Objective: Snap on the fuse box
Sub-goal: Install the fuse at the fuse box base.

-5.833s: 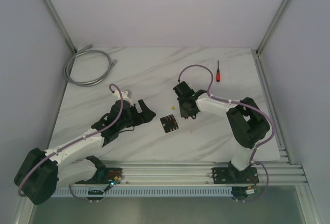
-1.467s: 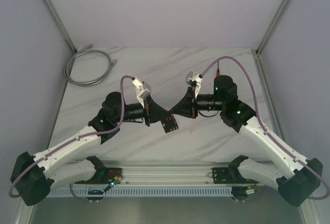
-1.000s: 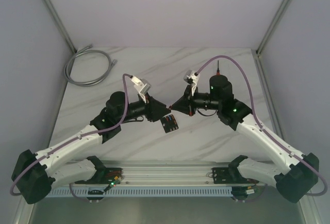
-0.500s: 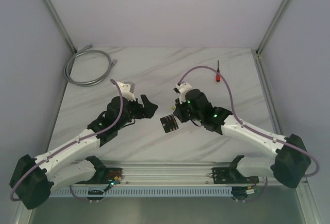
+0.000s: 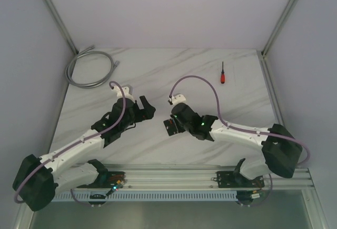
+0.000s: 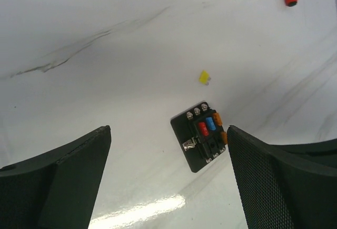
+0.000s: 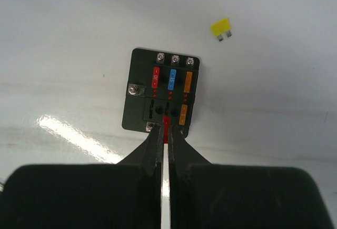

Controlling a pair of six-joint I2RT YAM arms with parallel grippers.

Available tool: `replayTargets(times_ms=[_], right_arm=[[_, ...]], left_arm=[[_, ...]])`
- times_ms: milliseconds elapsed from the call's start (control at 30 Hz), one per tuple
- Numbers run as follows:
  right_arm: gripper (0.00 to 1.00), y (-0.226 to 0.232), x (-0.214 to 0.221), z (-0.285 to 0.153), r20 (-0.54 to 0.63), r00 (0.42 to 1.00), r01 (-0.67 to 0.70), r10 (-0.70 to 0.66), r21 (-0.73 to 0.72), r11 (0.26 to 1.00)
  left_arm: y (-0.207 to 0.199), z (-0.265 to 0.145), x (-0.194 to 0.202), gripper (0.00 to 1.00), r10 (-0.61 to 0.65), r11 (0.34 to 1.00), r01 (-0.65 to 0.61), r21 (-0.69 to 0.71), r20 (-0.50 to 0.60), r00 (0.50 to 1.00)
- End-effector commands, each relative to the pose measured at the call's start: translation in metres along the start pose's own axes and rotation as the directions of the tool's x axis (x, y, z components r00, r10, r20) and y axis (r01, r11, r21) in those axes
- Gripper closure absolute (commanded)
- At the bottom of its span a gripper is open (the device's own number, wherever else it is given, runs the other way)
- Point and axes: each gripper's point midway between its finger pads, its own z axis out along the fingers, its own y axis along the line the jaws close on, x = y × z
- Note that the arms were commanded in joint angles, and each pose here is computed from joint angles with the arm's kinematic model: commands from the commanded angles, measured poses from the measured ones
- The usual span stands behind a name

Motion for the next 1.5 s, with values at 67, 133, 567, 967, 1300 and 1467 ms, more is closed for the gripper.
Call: replayTargets(times_ms=[67, 133, 567, 967, 1300, 1467], right_arm=[[1.00, 0.001, 0.010, 0.013, 0.003, 1.000, -0.021, 0.021, 0.057, 0.998], [1.00, 0.004, 0.012, 0.016, 0.001, 1.000, -0.024, 0.024, 0.056, 0.998], [1.00, -0.001, 0.022, 0.029, -0.014, 0.999, -0.039, 0.041, 0.119, 0.992], [1.00, -0.003, 0.032, 0.039, -0.037, 0.998, -0.038, 0.044, 0.151, 0.988], [1.00, -0.007, 0.035, 0.041, -0.040, 0.998, -0.037, 0.044, 0.172, 0.984], [1.00, -0.009, 0.044, 0.043, -0.069, 0.997, -0.017, 0.030, 0.180, 0.984]], left_arm=[[0.017, 0.007, 0.012, 0.00, -0.038, 0.996, 0.035, -0.078, -0.042, 0.998], [0.019, 0.009, 0.014, 0.00, -0.046, 0.995, 0.041, -0.087, -0.047, 0.998], [0.021, 0.011, 0.015, 0.00, -0.065, 0.994, 0.059, -0.096, -0.057, 0.996], [0.022, 0.012, 0.017, 0.00, -0.073, 0.993, 0.067, -0.101, -0.066, 0.995], [0.023, 0.013, 0.018, 0.00, -0.080, 0.992, 0.073, -0.102, -0.069, 0.994], [0.022, 0.011, 0.018, 0.00, -0.085, 0.992, 0.078, -0.100, -0.065, 0.994]])
